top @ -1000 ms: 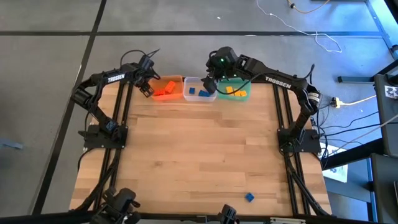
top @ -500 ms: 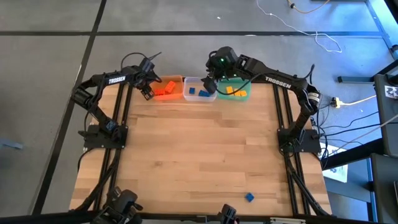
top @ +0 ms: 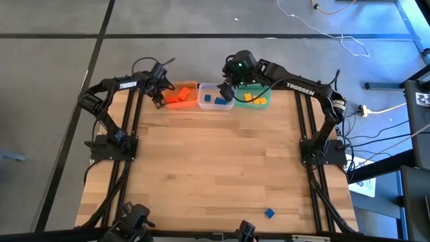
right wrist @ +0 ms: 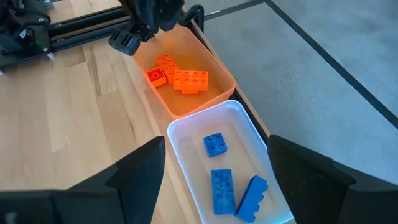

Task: Sort & place blocks by color
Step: Put the yellow game piece into the green bin

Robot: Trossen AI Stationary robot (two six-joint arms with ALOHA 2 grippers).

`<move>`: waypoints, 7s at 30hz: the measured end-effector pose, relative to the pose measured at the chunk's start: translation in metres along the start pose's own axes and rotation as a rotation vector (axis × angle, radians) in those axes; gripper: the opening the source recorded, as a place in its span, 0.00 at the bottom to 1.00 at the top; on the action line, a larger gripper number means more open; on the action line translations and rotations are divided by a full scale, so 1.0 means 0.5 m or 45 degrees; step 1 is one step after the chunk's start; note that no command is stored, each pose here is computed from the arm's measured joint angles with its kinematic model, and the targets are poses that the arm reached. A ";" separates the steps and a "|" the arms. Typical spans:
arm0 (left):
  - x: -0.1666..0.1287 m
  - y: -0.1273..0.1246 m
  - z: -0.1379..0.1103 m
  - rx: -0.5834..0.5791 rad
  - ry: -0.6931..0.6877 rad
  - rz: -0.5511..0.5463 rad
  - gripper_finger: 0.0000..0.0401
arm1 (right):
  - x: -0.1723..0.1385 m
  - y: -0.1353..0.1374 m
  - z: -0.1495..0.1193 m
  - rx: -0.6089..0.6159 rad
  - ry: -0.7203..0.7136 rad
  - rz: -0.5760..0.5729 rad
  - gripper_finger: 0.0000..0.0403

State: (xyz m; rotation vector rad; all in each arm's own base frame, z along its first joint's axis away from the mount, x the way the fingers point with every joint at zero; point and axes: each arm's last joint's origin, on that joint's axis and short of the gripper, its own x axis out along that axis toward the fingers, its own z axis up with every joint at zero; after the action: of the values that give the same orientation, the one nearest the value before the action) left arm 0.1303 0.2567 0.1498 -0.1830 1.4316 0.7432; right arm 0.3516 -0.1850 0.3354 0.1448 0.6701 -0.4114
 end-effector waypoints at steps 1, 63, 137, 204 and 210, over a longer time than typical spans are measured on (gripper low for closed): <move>0.000 -0.002 0.001 0.005 0.001 -0.002 0.39 | 0.000 0.000 0.000 0.000 -0.001 0.000 0.70; -0.064 -0.045 0.019 0.118 0.083 -0.131 0.35 | 0.000 -0.001 0.000 -0.088 0.001 -0.001 0.70; -0.078 -0.185 -0.009 0.047 0.183 -0.352 0.35 | 0.000 -0.001 -0.004 -0.094 0.025 0.001 0.70; -0.107 -0.212 -0.011 -0.267 0.349 -0.474 0.29 | -0.002 0.015 -0.005 -0.183 -0.001 0.313 0.70; -0.111 -0.229 -0.007 -0.302 0.348 -0.457 0.29 | -0.002 0.015 -0.005 -0.183 -0.001 0.313 0.70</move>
State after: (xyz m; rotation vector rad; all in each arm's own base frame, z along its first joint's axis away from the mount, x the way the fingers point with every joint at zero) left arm 0.1937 0.1474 0.1655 -0.7292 1.5087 0.6036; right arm 0.3527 -0.1774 0.3341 0.0892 0.6698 -0.1267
